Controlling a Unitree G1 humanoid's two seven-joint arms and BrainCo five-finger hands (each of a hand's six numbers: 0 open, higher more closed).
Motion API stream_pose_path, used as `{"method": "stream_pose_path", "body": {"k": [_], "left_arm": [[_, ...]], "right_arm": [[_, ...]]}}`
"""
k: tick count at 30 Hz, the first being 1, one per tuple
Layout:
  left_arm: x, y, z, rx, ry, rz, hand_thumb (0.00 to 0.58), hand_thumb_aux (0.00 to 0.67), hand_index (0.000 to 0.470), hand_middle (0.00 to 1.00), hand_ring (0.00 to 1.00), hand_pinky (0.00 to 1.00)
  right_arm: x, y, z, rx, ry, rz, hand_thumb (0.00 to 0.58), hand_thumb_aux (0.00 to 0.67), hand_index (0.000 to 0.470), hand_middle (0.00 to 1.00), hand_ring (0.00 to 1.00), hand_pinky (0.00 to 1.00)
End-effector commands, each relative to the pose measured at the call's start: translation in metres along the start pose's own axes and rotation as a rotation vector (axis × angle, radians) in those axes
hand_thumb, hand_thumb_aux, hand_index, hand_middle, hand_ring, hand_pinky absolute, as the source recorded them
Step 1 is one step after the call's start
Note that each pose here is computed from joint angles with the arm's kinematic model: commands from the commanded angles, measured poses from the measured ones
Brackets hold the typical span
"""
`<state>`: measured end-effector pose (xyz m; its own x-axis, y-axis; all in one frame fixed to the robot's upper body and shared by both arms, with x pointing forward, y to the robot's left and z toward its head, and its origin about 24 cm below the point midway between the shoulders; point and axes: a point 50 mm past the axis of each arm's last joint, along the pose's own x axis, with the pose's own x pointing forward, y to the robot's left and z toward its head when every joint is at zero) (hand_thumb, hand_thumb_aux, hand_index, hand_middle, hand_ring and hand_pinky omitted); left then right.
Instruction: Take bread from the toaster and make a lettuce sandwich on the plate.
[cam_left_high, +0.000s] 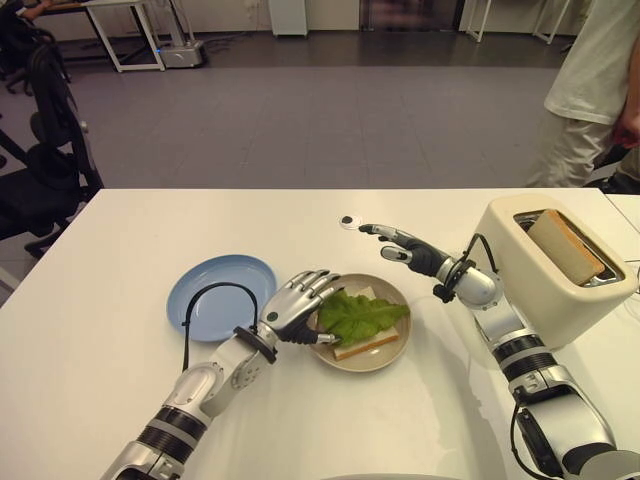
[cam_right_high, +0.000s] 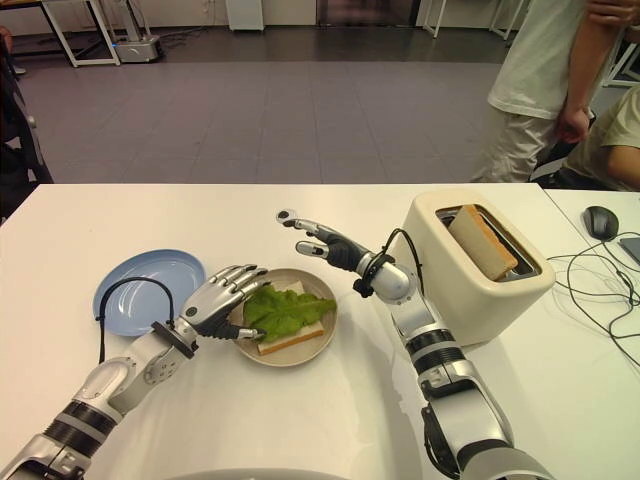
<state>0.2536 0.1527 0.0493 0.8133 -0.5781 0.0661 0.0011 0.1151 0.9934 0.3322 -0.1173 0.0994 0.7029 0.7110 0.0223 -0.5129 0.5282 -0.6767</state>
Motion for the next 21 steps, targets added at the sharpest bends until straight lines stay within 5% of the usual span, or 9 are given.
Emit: {"method": "stream_pose_path", "body": {"k": [1, 5, 11, 16, 21], "left_arm": [[-0.006, 0.007, -0.005, 0.032, 0.014, 0.012, 0.000, 0.000, 0.000, 0.00, 0.00, 0.00], [-0.007, 0.016, -0.004, 0.050, 0.015, 0.033, 0.000, 0.000, 0.000, 0.00, 0.00, 0.00], [-0.001, 0.012, 0.003, 0.010, -0.004, 0.041, 0.000, 0.000, 0.000, 0.00, 0.00, 0.00], [0.006, 0.008, 0.004, -0.031, -0.014, 0.048, 0.000, 0.000, 0.000, 0.00, 0.00, 0.00], [0.007, 0.006, 0.002, -0.035, -0.014, 0.046, 0.000, 0.000, 0.000, 0.00, 0.00, 0.00]], "right_arm": [[-0.003, -0.002, 0.000, -0.027, 0.001, 0.020, 0.000, 0.000, 0.000, 0.00, 0.00, 0.00], [-0.021, -0.022, 0.007, -0.179, -0.013, -0.020, 0.000, 0.000, 0.000, 0.00, 0.00, 0.00], [-0.094, -0.108, 0.069, -0.583, -0.030, -0.252, 0.000, 0.000, 0.000, 0.00, 0.00, 0.00], [-0.156, -0.155, 0.079, -0.818, 0.239, -0.312, 0.000, 0.000, 0.000, 0.00, 0.00, 0.00], [-0.201, -0.164, 0.036, -0.822, 0.616, -0.178, 0.000, 0.000, 0.000, 0.00, 0.00, 0.00]]}}
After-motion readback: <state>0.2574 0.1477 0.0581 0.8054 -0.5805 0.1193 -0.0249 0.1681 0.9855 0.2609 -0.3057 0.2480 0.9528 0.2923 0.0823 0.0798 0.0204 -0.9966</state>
